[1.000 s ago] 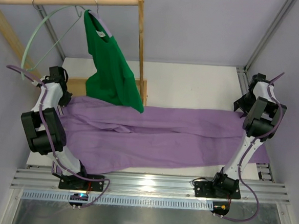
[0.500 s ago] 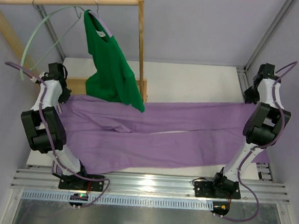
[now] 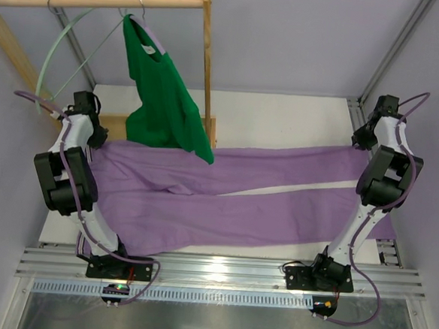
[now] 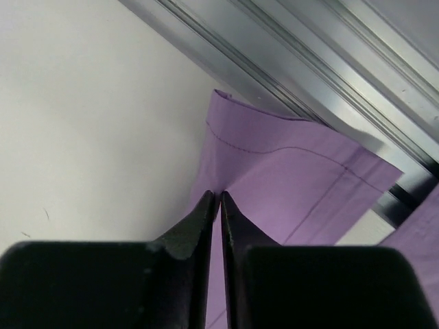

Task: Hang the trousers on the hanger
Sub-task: Fold the trousers

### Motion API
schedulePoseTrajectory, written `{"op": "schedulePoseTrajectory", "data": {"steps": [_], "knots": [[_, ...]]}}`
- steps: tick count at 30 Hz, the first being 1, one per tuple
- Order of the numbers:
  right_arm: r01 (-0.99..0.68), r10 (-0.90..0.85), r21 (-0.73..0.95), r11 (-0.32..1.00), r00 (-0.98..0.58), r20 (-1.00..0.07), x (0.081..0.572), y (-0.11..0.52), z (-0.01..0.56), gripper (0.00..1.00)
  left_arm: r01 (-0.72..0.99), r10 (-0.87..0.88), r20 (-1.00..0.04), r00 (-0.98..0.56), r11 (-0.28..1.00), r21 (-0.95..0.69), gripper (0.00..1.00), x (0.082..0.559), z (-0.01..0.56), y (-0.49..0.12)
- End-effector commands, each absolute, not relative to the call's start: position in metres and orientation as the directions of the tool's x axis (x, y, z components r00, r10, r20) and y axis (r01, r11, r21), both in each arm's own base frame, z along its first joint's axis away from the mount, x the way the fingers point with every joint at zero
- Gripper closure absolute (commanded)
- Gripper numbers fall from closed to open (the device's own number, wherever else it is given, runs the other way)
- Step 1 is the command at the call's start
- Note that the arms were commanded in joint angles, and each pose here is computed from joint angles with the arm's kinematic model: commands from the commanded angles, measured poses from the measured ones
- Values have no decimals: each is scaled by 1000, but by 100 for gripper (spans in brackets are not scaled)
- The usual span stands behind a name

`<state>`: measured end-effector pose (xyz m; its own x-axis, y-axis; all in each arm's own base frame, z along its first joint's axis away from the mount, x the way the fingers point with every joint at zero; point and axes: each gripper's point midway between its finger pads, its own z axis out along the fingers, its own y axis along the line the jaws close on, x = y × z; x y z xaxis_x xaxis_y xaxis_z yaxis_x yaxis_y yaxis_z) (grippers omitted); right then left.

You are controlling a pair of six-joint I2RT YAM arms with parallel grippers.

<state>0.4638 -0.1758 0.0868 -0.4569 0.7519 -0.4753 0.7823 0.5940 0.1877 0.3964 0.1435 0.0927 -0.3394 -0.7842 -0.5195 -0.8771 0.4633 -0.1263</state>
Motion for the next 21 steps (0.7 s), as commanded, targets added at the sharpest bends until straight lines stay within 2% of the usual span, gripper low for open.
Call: {"op": "schedulePoseTrajectory", "data": {"steps": [1,3,4,7,13,15,17,18,20,21], "knots": [[720,715,242,651,-473,-515,490,-170,104,74,-835,-757,-578,-304,504,-222,79,422,122,149],[678,685,249,692,-509,-521,493,-161,113,62,-815,-756,-576,-312,524,-246,63,423,129,142],[651,665,252,716,-527,-529,496,-150,119,54,-804,-747,-586,-313,537,-254,49,420,137,140],[588,615,257,767,-561,-554,491,-124,142,45,-802,-732,-602,-319,547,-240,32,407,148,134],[498,587,318,807,-611,-531,452,-65,162,42,-849,-741,-603,-297,494,-188,29,356,159,128],[467,558,309,829,-654,-510,435,-40,152,42,-867,-745,-596,-299,473,-155,30,334,158,126],[409,521,322,854,-668,-532,424,-15,163,42,-896,-749,-594,-293,433,-104,33,311,156,128],[407,513,313,858,-695,-504,411,-7,150,42,-907,-760,-589,-273,408,-106,32,300,154,126],[373,502,338,864,-687,-526,399,7,159,42,-920,-771,-578,-268,383,-85,31,284,149,123],[354,487,344,870,-723,-490,383,22,142,42,-927,-785,-555,-275,369,-63,31,271,135,119]]}}
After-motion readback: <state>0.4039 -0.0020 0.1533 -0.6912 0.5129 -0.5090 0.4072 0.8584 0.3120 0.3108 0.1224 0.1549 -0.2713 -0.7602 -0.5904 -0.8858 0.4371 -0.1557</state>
